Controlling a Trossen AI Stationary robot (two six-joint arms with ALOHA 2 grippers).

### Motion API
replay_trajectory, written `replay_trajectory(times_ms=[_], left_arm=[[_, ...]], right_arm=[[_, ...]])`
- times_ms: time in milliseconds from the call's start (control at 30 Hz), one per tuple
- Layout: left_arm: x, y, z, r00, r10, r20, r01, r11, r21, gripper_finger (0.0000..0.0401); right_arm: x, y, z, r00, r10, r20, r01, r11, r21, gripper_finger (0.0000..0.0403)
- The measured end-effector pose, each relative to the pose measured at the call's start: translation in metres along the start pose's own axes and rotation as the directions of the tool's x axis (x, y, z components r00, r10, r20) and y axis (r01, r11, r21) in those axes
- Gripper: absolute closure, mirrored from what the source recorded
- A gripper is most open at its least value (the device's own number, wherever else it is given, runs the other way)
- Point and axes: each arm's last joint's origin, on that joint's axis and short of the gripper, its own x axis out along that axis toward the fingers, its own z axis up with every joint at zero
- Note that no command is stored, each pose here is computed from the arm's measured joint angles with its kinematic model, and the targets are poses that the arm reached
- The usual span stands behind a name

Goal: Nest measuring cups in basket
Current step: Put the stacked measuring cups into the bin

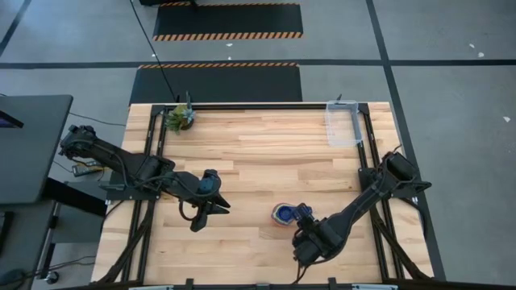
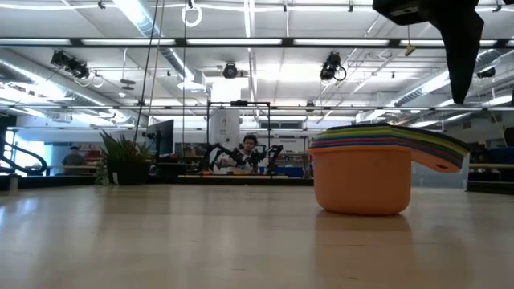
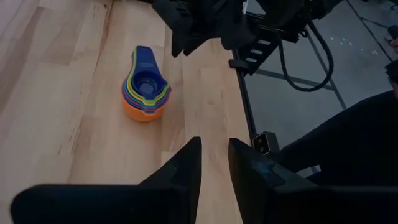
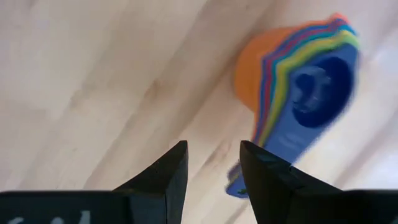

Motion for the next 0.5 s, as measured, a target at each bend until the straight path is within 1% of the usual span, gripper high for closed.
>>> replay_trajectory(times_ms=[133, 267, 333, 500], left_arm=[[0.000, 0.000, 0.000, 1.000, 0.000, 0.000, 0.000, 1.000, 0.000, 0.0314], [0.000, 0.000, 0.000, 1.000, 0.000, 0.001, 0.000, 1.000, 0.000, 0.0314], [0.000, 0.000, 0.000, 1.000, 0.000, 0.000, 0.000, 1.000, 0.000, 0.0314], [0.000, 0.000, 0.000, 1.000, 0.000, 0.000, 0.000, 1.000, 0.000, 0.0314]], right_arm=[[-0.002, 0.005, -0.002, 0.997, -0.079, -0.004, 0.079, 0.996, 0.045, 0.0251], [0.001, 0.013, -0.005, 0.988, -0.156, -0.004, 0.156, 0.987, 0.028, 0.0251], [0.004, 0.020, -0.007, 0.977, -0.214, 0.009, 0.214, 0.977, 0.008, 0.0251], [0.005, 0.038, -0.010, 0.939, -0.336, 0.068, 0.336, 0.942, 0.014, 0.0251]])
